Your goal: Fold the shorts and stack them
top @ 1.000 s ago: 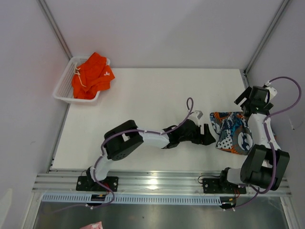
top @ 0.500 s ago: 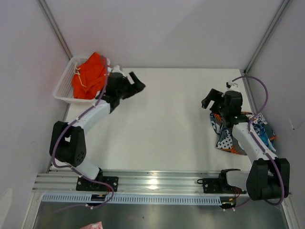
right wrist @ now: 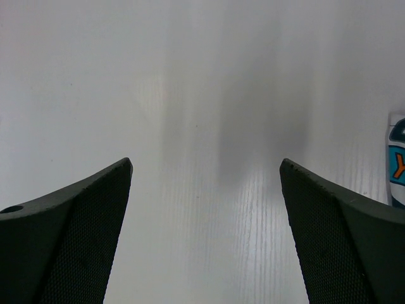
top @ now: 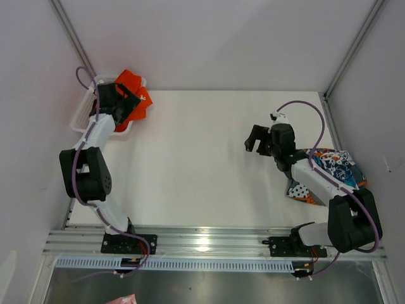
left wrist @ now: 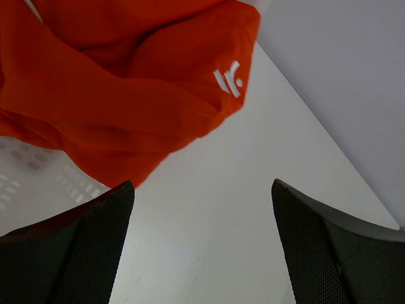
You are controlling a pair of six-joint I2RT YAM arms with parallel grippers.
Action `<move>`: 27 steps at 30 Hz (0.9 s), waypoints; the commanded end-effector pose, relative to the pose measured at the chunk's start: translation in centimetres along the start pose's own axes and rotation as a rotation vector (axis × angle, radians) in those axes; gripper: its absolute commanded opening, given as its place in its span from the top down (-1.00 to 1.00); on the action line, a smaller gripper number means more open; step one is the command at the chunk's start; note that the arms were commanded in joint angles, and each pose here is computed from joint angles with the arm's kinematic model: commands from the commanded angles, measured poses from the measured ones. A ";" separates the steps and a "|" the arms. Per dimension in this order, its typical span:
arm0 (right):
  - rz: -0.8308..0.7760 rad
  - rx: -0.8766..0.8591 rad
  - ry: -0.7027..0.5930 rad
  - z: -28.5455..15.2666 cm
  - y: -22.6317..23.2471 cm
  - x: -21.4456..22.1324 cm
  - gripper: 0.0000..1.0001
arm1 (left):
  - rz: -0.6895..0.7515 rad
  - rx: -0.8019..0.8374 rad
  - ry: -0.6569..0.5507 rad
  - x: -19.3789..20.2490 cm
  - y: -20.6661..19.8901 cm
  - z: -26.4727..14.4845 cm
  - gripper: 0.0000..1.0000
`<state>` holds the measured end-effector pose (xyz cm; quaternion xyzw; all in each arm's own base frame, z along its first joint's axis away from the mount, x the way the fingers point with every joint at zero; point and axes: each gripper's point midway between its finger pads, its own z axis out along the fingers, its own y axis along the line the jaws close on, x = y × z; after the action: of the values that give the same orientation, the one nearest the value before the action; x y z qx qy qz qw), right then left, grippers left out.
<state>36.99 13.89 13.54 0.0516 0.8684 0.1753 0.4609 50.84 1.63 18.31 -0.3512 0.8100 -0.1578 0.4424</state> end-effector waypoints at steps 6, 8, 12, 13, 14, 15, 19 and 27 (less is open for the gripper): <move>-0.012 0.001 -0.070 0.5 0.5 -0.8 -0.99 | -0.187 -0.154 -0.052 -3.3 4.6 4.7 -0.77; -0.014 0.001 -0.068 0.5 0.5 -0.7 -0.99 | -0.203 -0.177 -0.079 -4.3 4.8 5.6 -0.76; -0.013 0.007 -0.074 0.5 0.4 -0.6 -0.99 | -0.239 -0.180 -0.065 -4.6 4.6 8.5 -0.51; -0.009 0.007 -0.078 0.5 0.3 -0.6 -0.99 | -0.248 -0.195 -0.039 -3.6 5.3 9.5 -0.36; -0.009 0.004 -0.075 0.5 0.4 -0.5 -0.98 | -0.253 -0.175 -0.051 -4.1 5.0 9.7 0.00; -0.009 0.000 -0.075 0.4 0.5 -0.4 -0.99 | -0.263 -0.183 -0.061 -4.2 5.4 9.7 0.22; -0.014 0.006 -0.061 0.6 0.3 0.5 -0.99 | -0.255 -0.181 -0.181 -7.5 4.5 7.4 0.88; -0.018 -0.011 -0.069 0.7 0.9 0.6 -0.99 | -0.211 -0.030 -0.414 -14.8 -1.3 -0.6 1.00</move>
<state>36.50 14.74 11.94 0.0461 0.8660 0.1692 0.4683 56.56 10.42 16.55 -0.4988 0.7335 -0.0865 0.4535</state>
